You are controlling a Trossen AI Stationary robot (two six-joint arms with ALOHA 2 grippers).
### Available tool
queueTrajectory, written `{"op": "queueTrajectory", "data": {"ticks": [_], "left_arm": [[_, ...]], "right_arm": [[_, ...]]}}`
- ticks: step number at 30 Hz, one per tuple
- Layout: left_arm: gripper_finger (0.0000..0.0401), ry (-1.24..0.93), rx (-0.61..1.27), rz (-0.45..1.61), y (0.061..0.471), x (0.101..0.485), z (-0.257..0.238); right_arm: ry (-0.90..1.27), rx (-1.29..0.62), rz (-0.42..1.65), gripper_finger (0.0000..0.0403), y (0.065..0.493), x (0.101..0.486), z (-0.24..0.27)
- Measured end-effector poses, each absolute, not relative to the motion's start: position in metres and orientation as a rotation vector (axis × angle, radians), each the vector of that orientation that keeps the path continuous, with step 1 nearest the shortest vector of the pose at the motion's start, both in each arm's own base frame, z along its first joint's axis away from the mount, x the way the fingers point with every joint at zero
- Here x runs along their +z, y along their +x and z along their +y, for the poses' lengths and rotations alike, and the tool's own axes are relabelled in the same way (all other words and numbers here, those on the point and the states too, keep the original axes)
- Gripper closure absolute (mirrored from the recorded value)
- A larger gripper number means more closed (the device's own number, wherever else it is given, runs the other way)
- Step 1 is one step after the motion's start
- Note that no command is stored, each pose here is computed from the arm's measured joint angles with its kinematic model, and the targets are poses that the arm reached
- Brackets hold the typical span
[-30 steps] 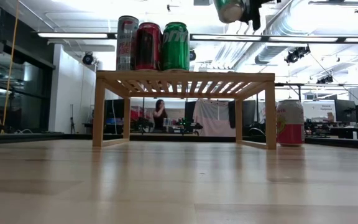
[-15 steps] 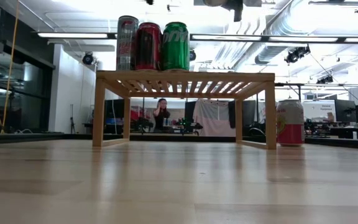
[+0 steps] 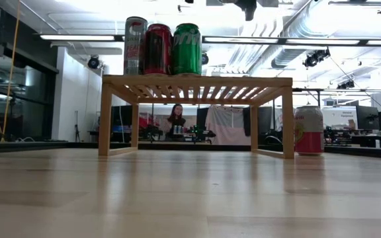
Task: Place canned beverage on shelf
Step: Put the green soda can on the shelf aligned with the other green soda cans
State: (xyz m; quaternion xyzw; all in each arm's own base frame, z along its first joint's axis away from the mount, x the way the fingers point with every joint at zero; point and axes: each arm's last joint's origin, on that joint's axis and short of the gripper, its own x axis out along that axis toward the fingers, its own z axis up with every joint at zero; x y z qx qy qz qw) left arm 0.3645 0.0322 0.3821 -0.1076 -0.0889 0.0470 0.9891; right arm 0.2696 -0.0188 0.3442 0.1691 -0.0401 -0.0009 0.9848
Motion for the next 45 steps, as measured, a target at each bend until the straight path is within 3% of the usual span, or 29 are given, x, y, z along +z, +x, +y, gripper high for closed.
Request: {"op": "queueTrajectory", "data": {"ticks": [7, 9, 17, 25, 31, 35, 45], "left_arm": [[0.0123, -0.169, 0.100, -0.136, 0.362, 0.383, 0.031], [0.0123, -0.160, 0.104, -0.121, 0.360, 0.383, 0.033], [0.0123, -0.093, 0.136, -0.041, 0.347, 0.385, 0.043], [0.0123, -0.078, 0.211, 0.094, 0.330, 0.384, 0.054], [0.0123, -0.062, 0.176, 0.164, 0.343, 0.367, 0.049], [0.0123, -0.054, 0.168, 0.126, 0.348, 0.367, 0.047], [0.0123, -0.050, 0.161, -0.012, 0.349, 0.381, 0.046]], "right_arm": [[0.327, -0.005, -0.054, 0.0110, 0.270, 0.342, -0.019], [0.316, -0.010, -0.053, 0.0107, 0.270, 0.341, -0.021], [0.277, -0.024, -0.073, 0.0031, 0.264, 0.347, -0.021], [0.331, -0.046, -0.043, 0.0024, 0.240, 0.357, -0.030], [0.393, -0.130, 0.188, 0.0024, 0.230, 0.388, -0.038], [0.324, -0.187, 0.322, 0.0023, 0.229, 0.409, -0.040], [0.293, -0.183, 0.270, 0.0022, 0.220, 0.444, -0.038]]}}
